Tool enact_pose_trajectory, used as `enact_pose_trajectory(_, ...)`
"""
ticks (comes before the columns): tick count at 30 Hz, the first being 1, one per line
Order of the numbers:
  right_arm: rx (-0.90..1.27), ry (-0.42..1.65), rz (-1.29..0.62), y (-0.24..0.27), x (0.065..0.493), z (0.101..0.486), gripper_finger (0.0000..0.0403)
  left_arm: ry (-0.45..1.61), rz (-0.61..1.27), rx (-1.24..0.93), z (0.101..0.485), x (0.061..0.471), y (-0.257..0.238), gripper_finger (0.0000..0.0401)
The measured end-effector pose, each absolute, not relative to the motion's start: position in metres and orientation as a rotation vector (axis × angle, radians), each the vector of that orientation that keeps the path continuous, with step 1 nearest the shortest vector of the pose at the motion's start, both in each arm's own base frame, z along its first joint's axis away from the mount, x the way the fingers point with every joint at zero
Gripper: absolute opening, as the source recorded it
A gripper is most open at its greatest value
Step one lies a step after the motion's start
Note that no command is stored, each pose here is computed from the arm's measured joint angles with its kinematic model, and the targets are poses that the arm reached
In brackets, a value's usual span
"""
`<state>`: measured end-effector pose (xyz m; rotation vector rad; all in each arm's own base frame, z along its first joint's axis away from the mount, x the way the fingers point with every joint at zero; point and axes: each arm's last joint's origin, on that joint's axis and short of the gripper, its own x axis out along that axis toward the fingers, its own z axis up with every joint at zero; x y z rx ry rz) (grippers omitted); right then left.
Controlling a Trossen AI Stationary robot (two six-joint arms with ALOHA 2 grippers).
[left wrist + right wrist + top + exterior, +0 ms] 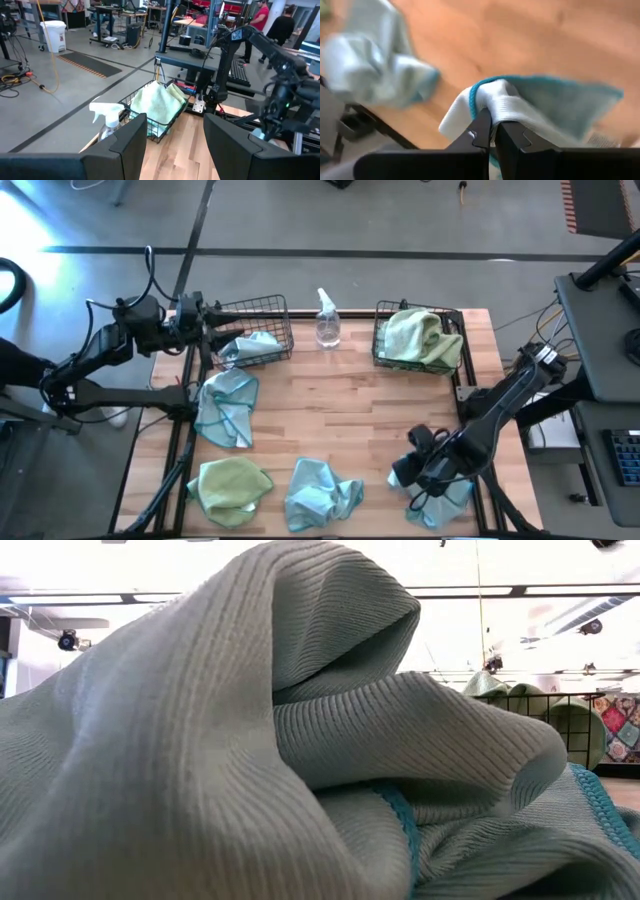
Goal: Sort microfiber towel by color & place in baskets
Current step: Put the blue microfiber cloth into the left wire basket
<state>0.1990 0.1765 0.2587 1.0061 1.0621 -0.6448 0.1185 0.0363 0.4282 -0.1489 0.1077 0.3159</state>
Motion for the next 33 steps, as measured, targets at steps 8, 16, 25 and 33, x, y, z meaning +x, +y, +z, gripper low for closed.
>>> enact_pose_trajectory(8,0.848,0.756,-0.603,0.157,0.224,0.319,0.0009,0.080,0.246,-0.148,0.431,0.123,0.035,0.0180)
enact_pose_trajectory(16,0.653,0.528,-0.595,0.123,0.249,0.373,0.0009,0.091,0.190,-0.151,0.429,0.140,0.039,0.0180)
enact_pose_trajectory(25,0.497,0.361,-0.580,0.089,0.271,0.413,0.0009,0.075,0.049,-0.135,0.429,0.162,0.042,0.0180)
enact_pose_trajectory(33,0.350,0.152,-0.511,0.071,0.291,0.442,0.0009,0.053,-0.088,-0.130,0.427,0.187,0.045,0.0180)
